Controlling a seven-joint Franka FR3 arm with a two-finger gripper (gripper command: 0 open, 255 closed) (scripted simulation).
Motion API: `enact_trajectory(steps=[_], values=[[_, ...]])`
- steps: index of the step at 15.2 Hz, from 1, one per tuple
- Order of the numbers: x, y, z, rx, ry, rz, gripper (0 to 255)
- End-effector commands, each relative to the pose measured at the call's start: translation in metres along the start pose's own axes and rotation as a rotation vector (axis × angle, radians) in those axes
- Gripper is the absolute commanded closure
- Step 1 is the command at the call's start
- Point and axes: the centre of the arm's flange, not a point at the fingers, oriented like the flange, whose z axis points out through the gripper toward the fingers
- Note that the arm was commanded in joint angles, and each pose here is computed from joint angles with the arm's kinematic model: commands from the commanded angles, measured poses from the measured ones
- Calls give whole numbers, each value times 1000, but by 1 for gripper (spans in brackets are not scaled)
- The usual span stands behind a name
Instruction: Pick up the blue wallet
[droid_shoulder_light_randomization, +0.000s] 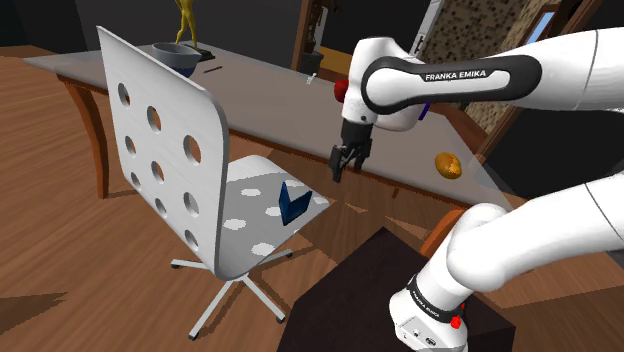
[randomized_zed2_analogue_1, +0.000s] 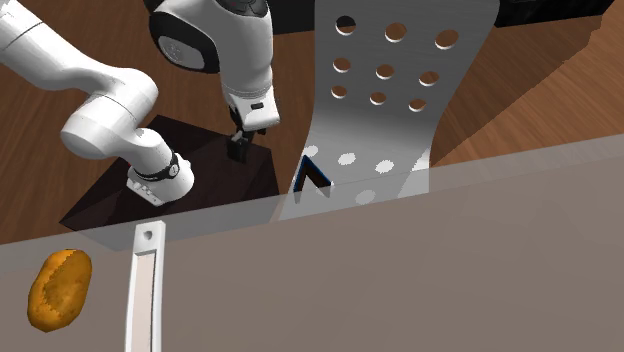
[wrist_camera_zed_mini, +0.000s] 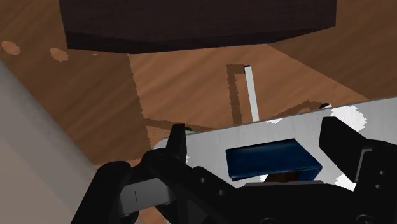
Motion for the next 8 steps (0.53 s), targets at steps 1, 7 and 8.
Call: enact_trajectory(steps=[1, 7, 8], values=[[16, -12, 16, 0, 17, -19, 0], [64, -50, 59, -1, 61, -73, 0], [72, -57, 66, -1, 68, -82, 0]])
